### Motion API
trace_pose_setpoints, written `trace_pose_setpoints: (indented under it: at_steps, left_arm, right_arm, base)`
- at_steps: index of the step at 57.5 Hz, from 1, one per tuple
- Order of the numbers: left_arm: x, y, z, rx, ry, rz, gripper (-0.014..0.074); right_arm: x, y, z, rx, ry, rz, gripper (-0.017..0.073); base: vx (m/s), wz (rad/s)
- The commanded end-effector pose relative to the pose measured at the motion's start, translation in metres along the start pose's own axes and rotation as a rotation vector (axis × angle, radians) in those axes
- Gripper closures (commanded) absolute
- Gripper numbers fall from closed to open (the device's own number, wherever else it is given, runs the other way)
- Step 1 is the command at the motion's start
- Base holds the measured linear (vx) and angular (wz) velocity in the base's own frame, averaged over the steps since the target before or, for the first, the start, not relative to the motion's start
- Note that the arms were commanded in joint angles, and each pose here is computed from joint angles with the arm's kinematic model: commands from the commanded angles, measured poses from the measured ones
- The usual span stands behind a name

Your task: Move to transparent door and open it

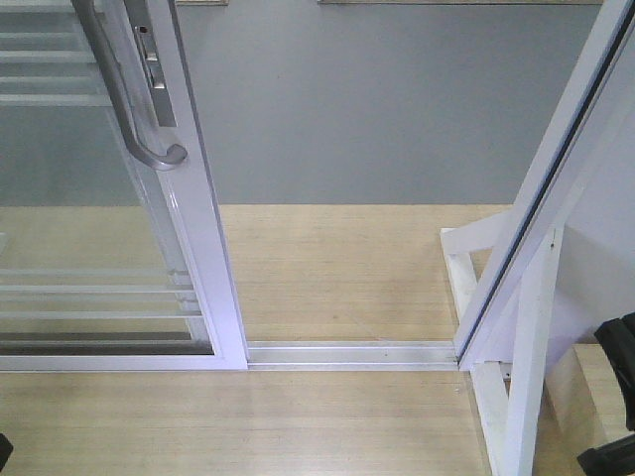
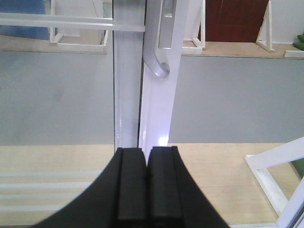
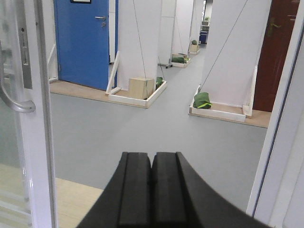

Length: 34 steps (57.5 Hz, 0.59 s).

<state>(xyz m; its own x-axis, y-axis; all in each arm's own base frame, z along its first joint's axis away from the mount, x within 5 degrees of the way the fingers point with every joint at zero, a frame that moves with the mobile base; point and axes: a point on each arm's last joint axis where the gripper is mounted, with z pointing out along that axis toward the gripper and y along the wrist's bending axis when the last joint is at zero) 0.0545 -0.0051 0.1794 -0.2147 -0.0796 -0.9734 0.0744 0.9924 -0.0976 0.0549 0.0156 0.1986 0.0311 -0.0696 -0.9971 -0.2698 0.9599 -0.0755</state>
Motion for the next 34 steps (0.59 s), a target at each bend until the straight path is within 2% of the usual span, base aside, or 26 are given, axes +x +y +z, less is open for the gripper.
trace_pose_setpoints:
  at_steps: [1, 12, 34]
  left_arm:
    - [0.0019, 0.0000, 0.0018, 0.010, -0.066, -0.011, 0.0594]
    - [0.0019, 0.0000, 0.0018, 0.010, -0.066, -0.011, 0.0594]
    - [0.0019, 0.0000, 0.0018, 0.010, -0.066, -0.011, 0.0594]
  right_arm:
    - [-0.0039, -0.0016, -0.0011, 0.027, -0.085, -0.014, 0.0557]
    - [-0.0034, -0.0047, -0.0012, 0.082, -0.077, -0.016, 0.0557]
    - [-0.0034, -0.0048, -0.0012, 0.084, -0.077, -0.016, 0.0557]
  base:
    - [0.00, 0.00]
    - [0.00, 0.00]
    - [0.00, 0.00]
